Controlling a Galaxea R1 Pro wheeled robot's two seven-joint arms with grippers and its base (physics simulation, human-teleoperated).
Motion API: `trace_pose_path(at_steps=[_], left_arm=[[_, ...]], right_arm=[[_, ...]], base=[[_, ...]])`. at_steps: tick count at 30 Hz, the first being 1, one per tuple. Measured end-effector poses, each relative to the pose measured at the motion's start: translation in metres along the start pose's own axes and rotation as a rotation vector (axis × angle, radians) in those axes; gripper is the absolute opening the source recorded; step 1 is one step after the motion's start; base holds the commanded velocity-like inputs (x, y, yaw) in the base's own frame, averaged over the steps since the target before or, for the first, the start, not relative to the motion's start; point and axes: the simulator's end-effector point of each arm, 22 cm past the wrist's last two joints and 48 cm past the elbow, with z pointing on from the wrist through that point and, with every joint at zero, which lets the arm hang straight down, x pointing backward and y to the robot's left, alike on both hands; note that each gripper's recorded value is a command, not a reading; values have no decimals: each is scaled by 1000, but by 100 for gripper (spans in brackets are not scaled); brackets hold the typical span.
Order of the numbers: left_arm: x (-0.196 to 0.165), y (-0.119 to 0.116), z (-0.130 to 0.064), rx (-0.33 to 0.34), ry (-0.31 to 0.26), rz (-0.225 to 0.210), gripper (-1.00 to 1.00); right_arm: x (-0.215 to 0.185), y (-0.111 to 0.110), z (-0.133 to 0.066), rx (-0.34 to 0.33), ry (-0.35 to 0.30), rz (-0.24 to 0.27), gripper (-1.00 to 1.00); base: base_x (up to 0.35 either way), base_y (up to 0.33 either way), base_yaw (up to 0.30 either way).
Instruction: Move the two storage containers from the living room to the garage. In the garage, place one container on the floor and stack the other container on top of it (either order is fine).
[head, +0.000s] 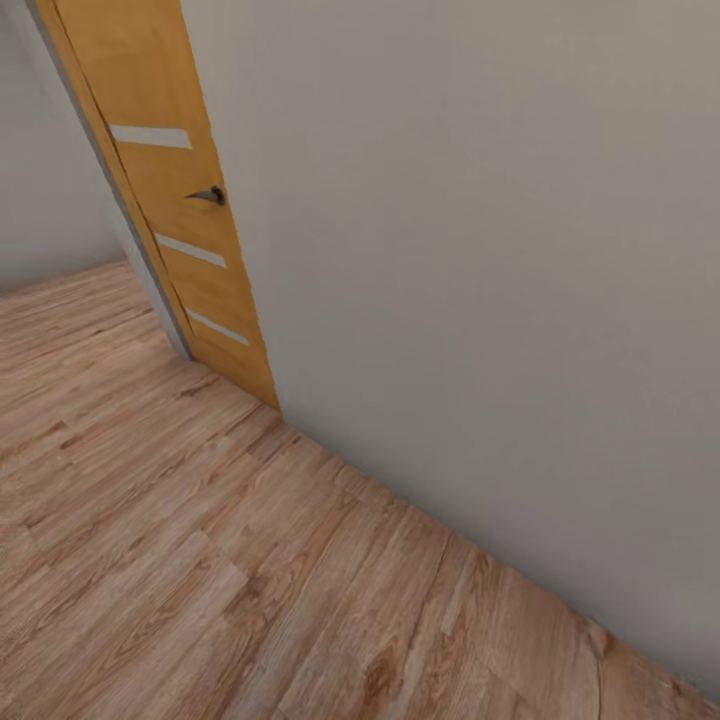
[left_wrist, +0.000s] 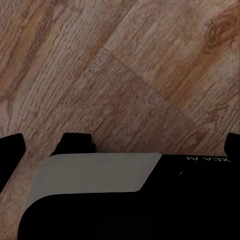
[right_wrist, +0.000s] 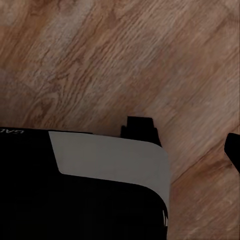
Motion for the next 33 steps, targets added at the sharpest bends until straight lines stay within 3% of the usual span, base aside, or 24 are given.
trace_pose_path(at_steps=[33], left_arm=[[1, 0, 0, -1, 2, -1, 100]], right_arm=[[0, 1, 0, 0, 0, 0, 100]], base=[[311, 93, 281]])
